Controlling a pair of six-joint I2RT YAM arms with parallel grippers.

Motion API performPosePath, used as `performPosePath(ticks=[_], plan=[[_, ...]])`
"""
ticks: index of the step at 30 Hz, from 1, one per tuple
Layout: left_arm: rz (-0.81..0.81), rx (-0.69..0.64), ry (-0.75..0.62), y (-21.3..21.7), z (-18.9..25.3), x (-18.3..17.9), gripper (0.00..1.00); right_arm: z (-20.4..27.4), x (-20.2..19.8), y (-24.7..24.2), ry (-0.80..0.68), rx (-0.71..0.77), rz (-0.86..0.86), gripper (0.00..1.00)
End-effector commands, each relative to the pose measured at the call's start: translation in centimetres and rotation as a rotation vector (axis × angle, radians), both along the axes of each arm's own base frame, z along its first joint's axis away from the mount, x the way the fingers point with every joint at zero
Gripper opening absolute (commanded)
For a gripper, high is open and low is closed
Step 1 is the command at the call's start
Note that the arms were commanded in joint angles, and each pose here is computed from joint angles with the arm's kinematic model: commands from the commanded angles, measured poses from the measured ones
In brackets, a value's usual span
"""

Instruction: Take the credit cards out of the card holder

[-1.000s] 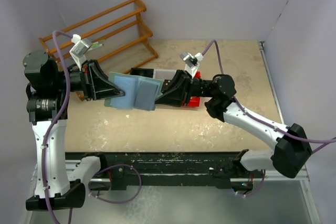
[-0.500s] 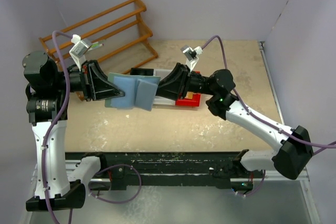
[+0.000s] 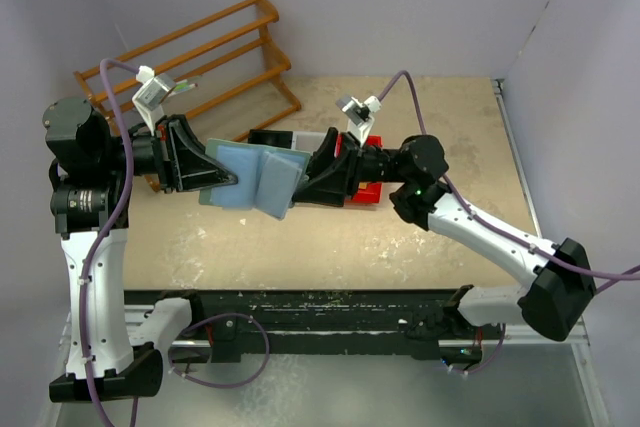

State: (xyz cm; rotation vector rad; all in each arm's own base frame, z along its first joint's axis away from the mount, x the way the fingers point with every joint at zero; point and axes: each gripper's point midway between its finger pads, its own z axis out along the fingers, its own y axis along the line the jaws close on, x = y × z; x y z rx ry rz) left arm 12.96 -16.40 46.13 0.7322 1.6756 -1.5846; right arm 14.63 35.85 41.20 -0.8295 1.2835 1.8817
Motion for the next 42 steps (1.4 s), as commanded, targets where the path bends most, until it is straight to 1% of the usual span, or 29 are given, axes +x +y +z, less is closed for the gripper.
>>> performPosePath(ticks=[1,7,10,16,18,26,28,31,33,35,38,42], plan=[[-0.135,0.011,-0.044,0.2,0.6,-2.7,0.0,1.7,-3.3,-1.5,-0.114,0.069,0.151,0.48],[-0.133,0.011,-0.043,0.2,0.7,-2.7,0.0,2.7,-3.1,-1.5,-0.11,0.106,0.135,0.38],[-0.136,0.012,-0.046,0.2,0.8,-2.8,0.0,3.0,-2.9,-1.4,-0.105,0.108,0.137,0.35],[-0.139,0.013,-0.047,0.2,0.8,-2.9,0.0,3.4,-2.7,-1.4,-0.094,0.115,0.117,0.23],[-0.141,0.013,-0.047,0.2,0.8,-2.9,0.0,3.5,-2.4,-1.3,-0.087,0.108,0.098,0.19],[-0.144,0.014,-0.046,0.3,0.9,-3.1,0.0,3.9,-1.3,-1.3,-0.088,0.104,0.004,0.09],[-0.144,0.014,-0.049,0.2,1.0,-3.1,0.0,4.0,-0.4,-1.0,-0.105,0.088,-0.057,0.1],[-0.142,0.014,-0.049,0.2,1.0,-3.1,0.0,3.9,1.3,-0.6,-0.09,0.056,-0.153,0.18],[-0.141,0.014,-0.048,0.2,1.0,-3.0,0.0,4.0,2.0,-0.4,-0.079,0.042,-0.202,0.28],[-0.141,0.014,-0.047,0.2,1.0,-3.1,0.0,4.3,2.2,-0.4,-0.081,0.042,-0.218,0.3],[-0.14,0.014,-0.047,0.2,1.0,-3.0,0.0,4.7,2.0,-0.5,-0.085,0.062,-0.213,0.36],[-0.138,0.012,-0.04,0.2,0.9,-2.9,0.0,4.9,1.4,-0.3,-0.089,0.074,-0.182,0.37]])
